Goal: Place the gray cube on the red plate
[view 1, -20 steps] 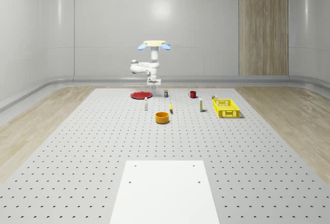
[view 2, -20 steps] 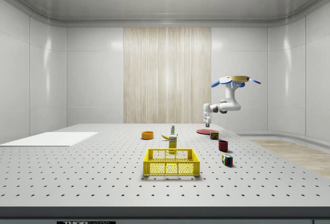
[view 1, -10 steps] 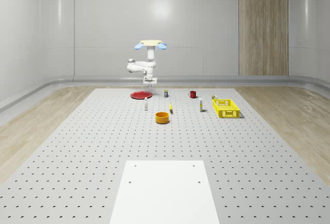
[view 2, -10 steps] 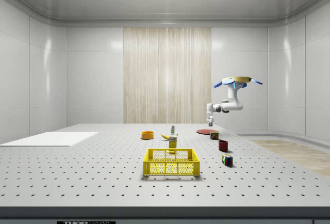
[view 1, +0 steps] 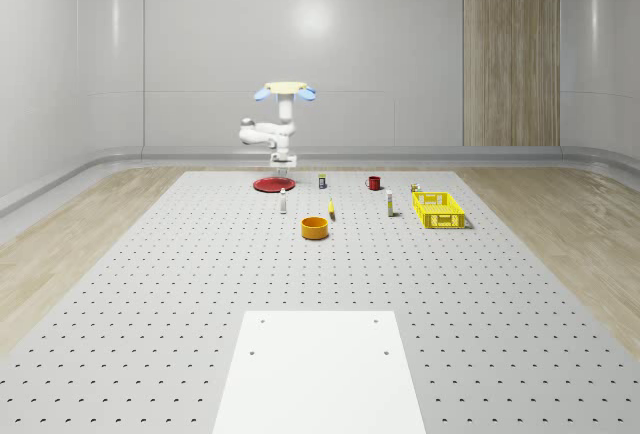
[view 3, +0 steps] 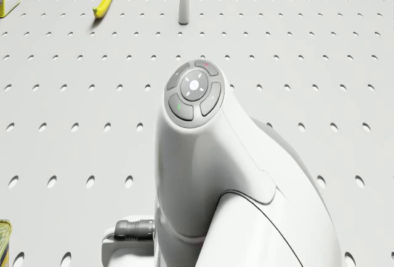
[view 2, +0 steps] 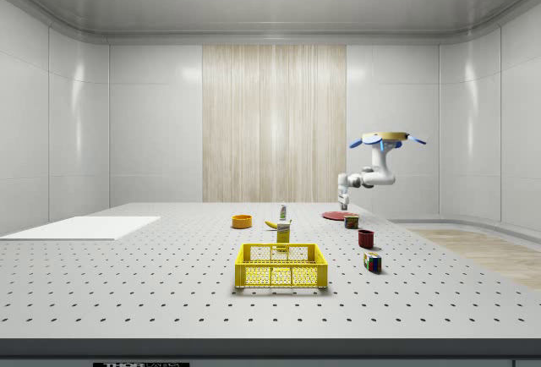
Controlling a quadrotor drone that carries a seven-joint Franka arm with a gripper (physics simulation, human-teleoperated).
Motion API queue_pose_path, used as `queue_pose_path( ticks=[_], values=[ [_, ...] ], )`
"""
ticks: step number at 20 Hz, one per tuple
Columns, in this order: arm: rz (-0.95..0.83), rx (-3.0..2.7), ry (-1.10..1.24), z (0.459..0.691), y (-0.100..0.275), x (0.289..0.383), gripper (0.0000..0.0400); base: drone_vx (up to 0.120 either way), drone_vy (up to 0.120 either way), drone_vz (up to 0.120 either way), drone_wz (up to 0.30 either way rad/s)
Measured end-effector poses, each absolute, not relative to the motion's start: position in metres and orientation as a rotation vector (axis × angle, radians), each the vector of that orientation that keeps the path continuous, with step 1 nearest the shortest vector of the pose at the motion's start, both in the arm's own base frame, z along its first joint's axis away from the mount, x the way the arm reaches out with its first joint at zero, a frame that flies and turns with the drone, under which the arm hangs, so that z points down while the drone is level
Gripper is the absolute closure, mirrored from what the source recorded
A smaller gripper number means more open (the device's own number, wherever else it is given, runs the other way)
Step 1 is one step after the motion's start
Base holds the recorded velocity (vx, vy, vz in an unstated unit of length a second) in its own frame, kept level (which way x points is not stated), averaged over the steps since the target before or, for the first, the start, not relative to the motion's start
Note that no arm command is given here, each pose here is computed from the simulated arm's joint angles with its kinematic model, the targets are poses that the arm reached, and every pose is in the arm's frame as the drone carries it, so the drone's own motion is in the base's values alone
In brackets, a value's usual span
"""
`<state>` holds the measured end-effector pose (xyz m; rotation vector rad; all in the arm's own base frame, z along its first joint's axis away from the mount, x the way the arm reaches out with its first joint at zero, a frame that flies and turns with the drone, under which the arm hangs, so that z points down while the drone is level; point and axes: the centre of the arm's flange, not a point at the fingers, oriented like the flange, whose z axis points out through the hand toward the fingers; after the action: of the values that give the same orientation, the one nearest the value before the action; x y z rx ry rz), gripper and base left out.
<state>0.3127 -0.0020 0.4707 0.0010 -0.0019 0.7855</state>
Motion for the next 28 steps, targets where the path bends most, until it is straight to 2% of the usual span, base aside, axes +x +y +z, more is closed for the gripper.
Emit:
queue_pose_path(
  ticks=[4, 7, 18, 22, 25, 28],
  values=[
    [0.785, 0.001, -0.002, 0.471, -0.002, 0.3127, 0.0150, 0.000, -0.120, 0.000, 0.000],
    [0.785, 0.001, -0.002, 0.475, -0.002, 0.3127, 0.0150, 0.000, -0.013, 0.000, 0.000],
    [0.786, 0.001, -0.002, 0.518, -0.002, 0.3127, 0.0150, 0.000, 0.000, 0.000, 0.000],
    [0.786, 0.001, -0.002, 0.528, -0.002, 0.3127, 0.0060, 0.000, 0.000, 0.000, 0.000],
    [0.786, 0.001, -0.002, 0.524, -0.002, 0.3127, 0.0028, 0.000, 0.000, 0.000, 0.000],
    [0.786, 0.001, -0.002, 0.515, -0.002, 0.3128, 0.0013, 0.000, 0.000, 0.000, 0.000]
  ],
)
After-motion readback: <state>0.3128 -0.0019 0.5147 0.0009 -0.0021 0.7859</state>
